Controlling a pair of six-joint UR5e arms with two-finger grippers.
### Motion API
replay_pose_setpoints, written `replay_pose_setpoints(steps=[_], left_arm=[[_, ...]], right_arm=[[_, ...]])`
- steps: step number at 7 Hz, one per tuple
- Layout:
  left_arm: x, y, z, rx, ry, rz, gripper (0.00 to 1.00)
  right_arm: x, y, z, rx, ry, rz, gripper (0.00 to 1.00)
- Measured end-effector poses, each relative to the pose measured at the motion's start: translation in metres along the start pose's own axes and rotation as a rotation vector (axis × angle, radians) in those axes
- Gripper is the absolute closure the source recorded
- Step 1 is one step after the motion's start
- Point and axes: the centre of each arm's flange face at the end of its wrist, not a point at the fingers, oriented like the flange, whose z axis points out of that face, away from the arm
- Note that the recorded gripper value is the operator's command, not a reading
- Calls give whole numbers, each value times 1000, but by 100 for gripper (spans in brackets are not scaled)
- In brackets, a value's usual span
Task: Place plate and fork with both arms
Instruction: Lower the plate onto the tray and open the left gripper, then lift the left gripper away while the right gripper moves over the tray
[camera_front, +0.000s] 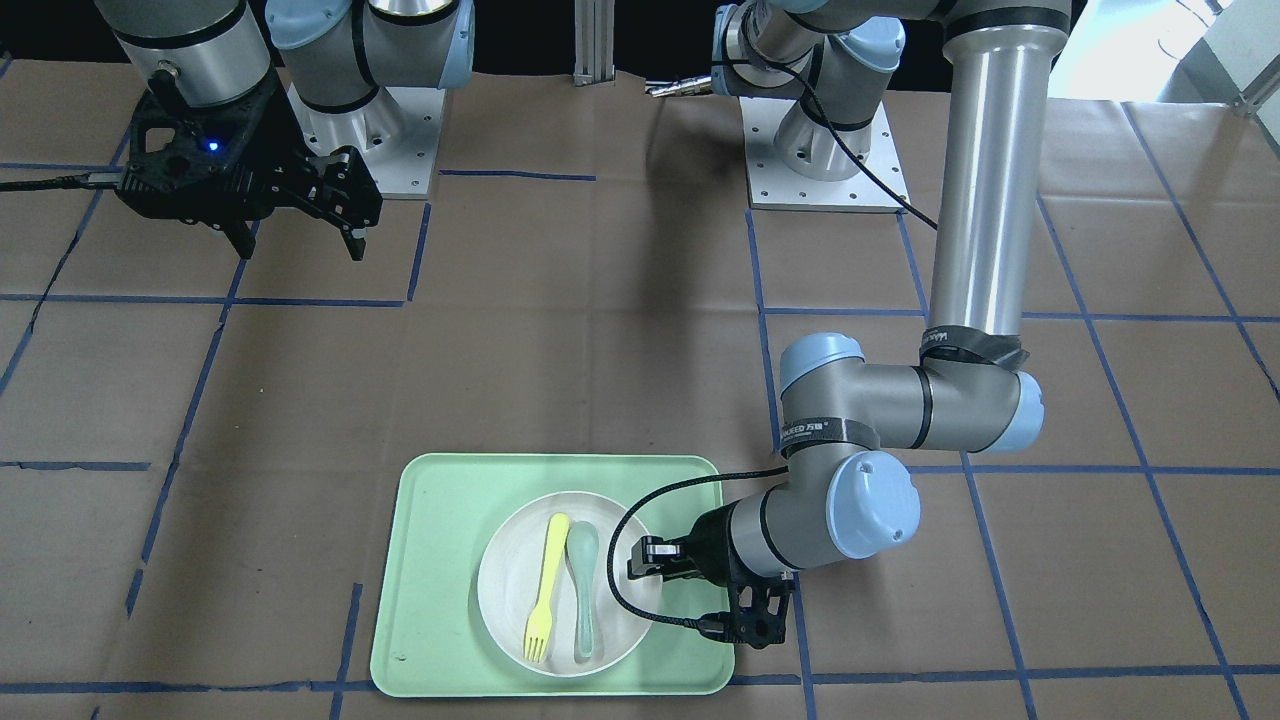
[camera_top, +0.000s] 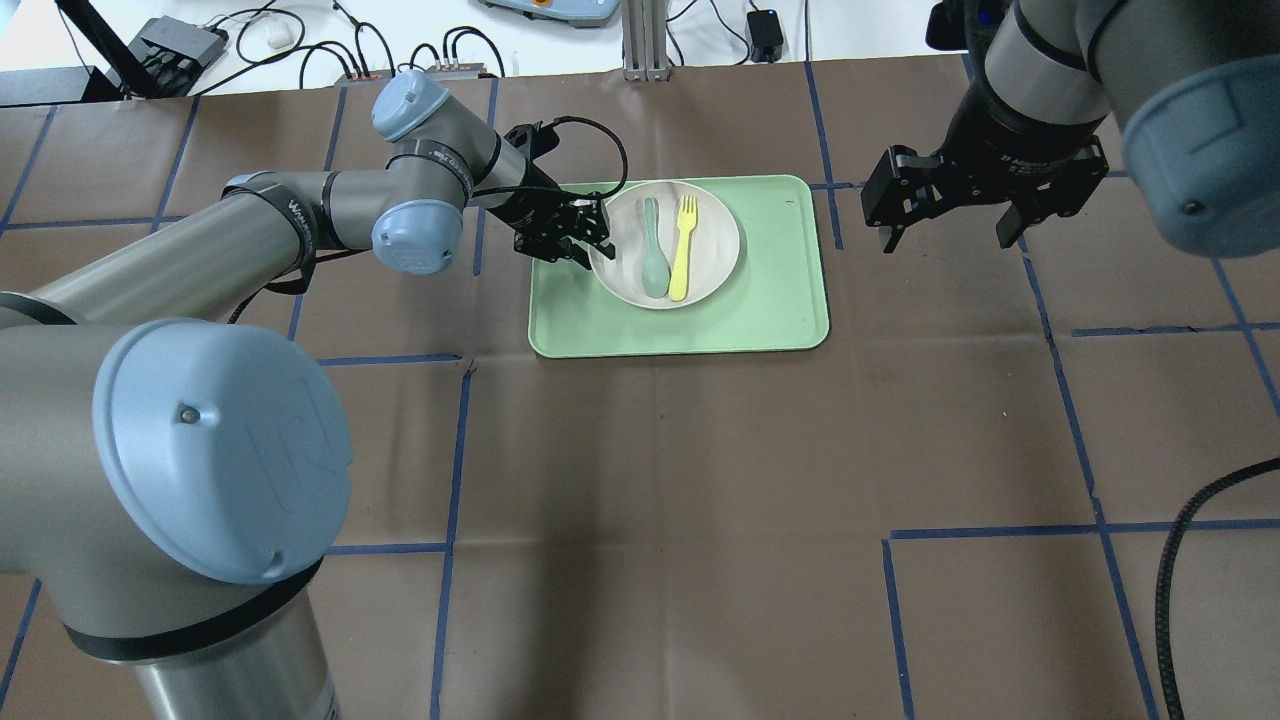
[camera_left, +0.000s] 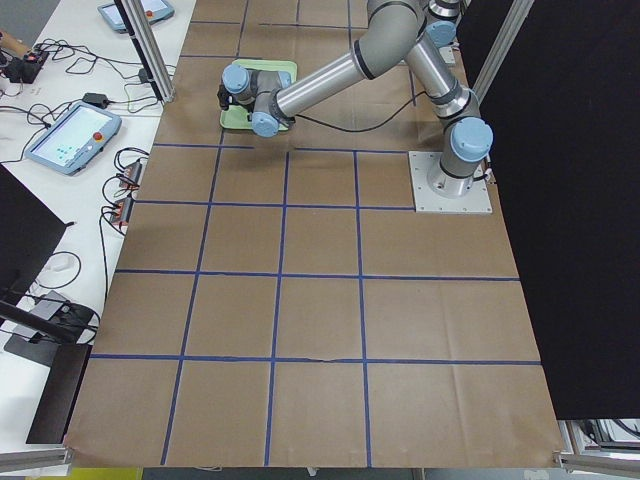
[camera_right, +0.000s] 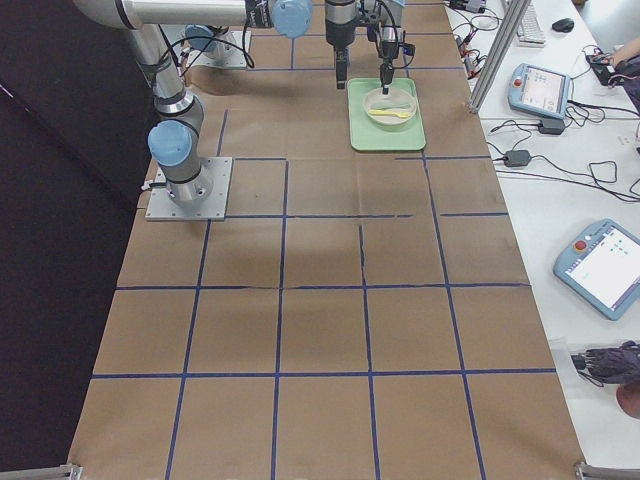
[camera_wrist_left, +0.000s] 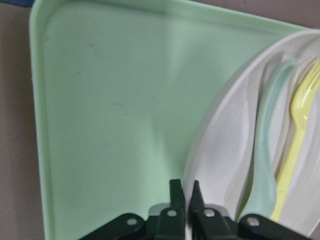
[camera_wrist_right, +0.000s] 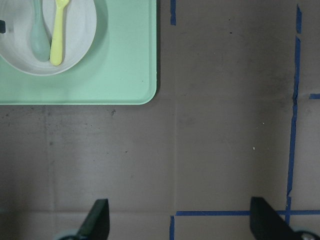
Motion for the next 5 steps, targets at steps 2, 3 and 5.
replay_pose_setpoints(steps=[2,3,5], left_arm=[[24,12,-38,10,-6,-5,1],[41,27,-75,11,-42,3,1],[66,72,-152,-7,-188,40,1]], right_arm=[[0,0,0,0,0,-1,0],[-1,0,0,1,0,-1,0],[0,-1,-1,5,3,-1,0]])
